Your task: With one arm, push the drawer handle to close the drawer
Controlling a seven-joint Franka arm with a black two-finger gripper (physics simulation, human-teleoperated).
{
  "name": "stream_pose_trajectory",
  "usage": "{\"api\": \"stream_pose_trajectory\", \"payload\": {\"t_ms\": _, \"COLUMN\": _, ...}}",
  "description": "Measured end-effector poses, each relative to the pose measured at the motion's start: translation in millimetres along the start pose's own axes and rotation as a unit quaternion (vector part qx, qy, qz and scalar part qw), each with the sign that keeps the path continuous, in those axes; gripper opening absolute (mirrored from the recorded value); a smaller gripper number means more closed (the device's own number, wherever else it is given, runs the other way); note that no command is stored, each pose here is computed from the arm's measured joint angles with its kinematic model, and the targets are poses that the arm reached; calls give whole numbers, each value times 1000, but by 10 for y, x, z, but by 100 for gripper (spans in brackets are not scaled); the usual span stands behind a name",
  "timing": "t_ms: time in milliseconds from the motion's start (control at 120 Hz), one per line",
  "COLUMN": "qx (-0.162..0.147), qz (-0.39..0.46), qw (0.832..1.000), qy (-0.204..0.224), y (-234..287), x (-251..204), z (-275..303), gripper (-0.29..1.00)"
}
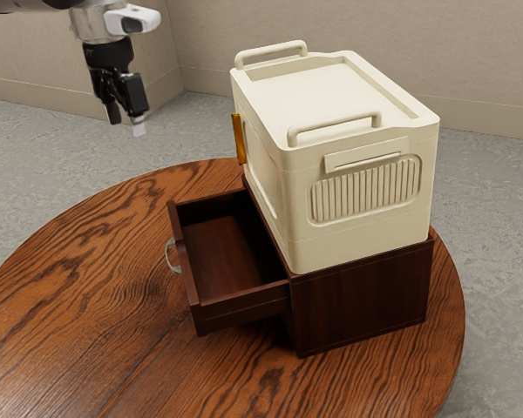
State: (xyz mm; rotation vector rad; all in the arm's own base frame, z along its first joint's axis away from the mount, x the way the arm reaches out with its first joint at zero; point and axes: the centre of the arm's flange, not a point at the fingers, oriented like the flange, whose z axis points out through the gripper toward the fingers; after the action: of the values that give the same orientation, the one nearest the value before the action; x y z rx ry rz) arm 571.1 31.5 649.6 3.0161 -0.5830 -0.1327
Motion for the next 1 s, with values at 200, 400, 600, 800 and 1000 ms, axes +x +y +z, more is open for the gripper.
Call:
{"api": "stream_pose_trajectory", "payload": {"t_ms": 200, "qx": 6, "qz": 48, "qw": 999, "qy": 7, "y": 57, "x": -25, "z": -115, "gripper": 70}}
{"api": "stream_pose_trajectory", "payload": {"t_ms": 400, "qx": 72, "qz": 198, "qw": 976, "qy": 59, "y": 1289, "x": -446, "z": -977, "gripper": 70}}
{"api": "stream_pose_trajectory", "payload": {"t_ms": 600, "qx": 21, "qz": 216, "qw": 974, "qy": -71, "y": 1041, "x": -517, "z": 391, "gripper": 28}}
{"api": "stream_pose_trajectory", "payload": {"t_ms": 800, "qx": -16, "qz": 168, "qw": 981, "qy": -98, "y": 314, "x": -1030, "z": 1435, "gripper": 3}}
{"api": "stream_pose_trajectory", "payload": {"t_ms": 1000, "qx": 2, "qz": 177, "qw": 982, "qy": -64, "y": -71, "x": -976, "z": 2003, "gripper": -5}}
